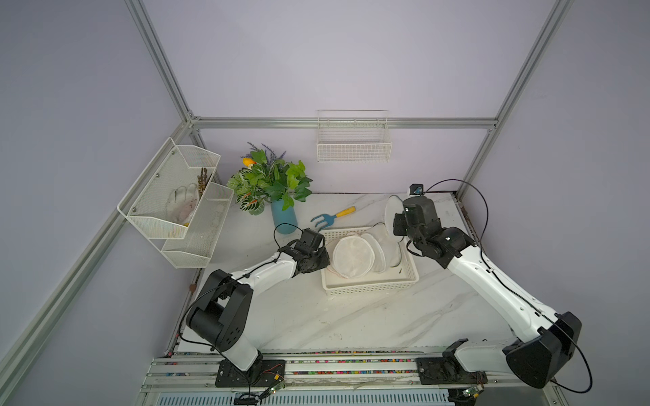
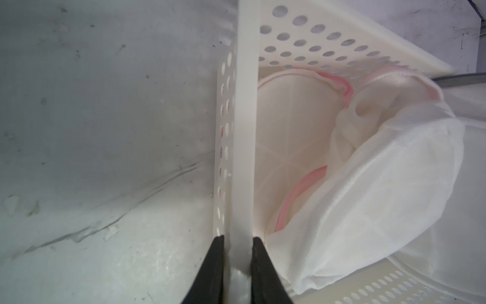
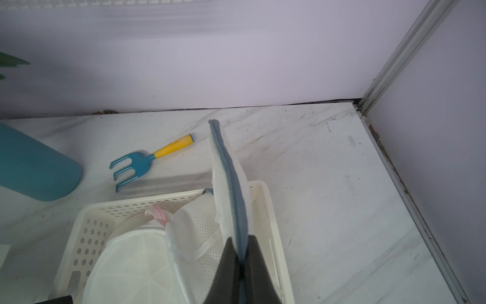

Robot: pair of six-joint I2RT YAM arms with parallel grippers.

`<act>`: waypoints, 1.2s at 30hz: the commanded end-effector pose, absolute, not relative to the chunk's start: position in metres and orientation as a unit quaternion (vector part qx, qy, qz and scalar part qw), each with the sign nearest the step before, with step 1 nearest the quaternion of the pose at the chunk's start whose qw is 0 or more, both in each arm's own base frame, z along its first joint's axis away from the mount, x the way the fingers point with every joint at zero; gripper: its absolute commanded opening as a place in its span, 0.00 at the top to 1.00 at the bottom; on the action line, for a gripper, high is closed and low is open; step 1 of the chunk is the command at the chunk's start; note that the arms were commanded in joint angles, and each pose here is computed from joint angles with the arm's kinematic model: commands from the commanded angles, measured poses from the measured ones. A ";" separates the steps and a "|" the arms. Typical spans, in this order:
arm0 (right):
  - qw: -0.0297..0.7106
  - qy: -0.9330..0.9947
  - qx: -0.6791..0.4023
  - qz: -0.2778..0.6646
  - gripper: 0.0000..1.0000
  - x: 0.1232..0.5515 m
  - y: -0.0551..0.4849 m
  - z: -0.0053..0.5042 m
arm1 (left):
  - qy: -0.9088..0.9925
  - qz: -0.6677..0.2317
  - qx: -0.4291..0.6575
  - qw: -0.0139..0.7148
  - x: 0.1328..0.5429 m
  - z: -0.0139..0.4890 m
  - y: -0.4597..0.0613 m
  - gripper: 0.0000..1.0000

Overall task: Turn the laundry bag inside out
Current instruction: Pick up the laundry bag and place it in the bin, then turn over the laundry bag.

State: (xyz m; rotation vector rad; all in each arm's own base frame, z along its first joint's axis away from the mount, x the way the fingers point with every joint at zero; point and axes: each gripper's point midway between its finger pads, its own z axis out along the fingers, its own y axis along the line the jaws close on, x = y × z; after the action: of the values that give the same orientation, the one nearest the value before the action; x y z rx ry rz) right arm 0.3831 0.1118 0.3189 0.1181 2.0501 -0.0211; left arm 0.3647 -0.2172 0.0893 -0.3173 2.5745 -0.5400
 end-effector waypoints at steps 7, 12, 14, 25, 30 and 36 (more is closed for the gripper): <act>0.604 0.788 0.110 -0.046 1.00 0.362 0.054 0.422 | 0.922 -0.216 -0.118 0.300 0.426 0.111 -0.249 0.77; 0.639 0.759 0.120 -0.033 1.00 0.345 0.043 0.465 | 0.916 -0.231 -0.109 0.309 0.447 0.113 -0.265 0.66; 0.648 0.753 0.116 -0.020 1.00 0.338 0.043 0.478 | 0.913 -0.239 -0.101 0.315 0.452 0.119 -0.271 0.56; 0.608 0.780 0.010 0.150 1.00 0.300 0.098 0.496 | 0.819 -0.208 -0.054 0.532 0.414 0.252 -0.223 0.19; 0.552 0.786 -0.048 0.273 1.00 0.283 0.151 0.492 | 0.746 -0.232 0.000 0.624 0.360 0.312 -0.195 0.17; 0.501 0.776 -0.088 0.373 1.00 0.270 0.212 0.490 | 0.724 -0.213 0.004 0.656 0.297 0.349 -0.145 0.17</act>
State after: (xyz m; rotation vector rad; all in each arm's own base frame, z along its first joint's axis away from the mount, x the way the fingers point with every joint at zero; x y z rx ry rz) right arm 0.2832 0.1803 0.4845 -0.1565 1.8788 0.7168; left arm 0.3139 -0.1660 0.3368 -0.0115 1.6695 -0.5696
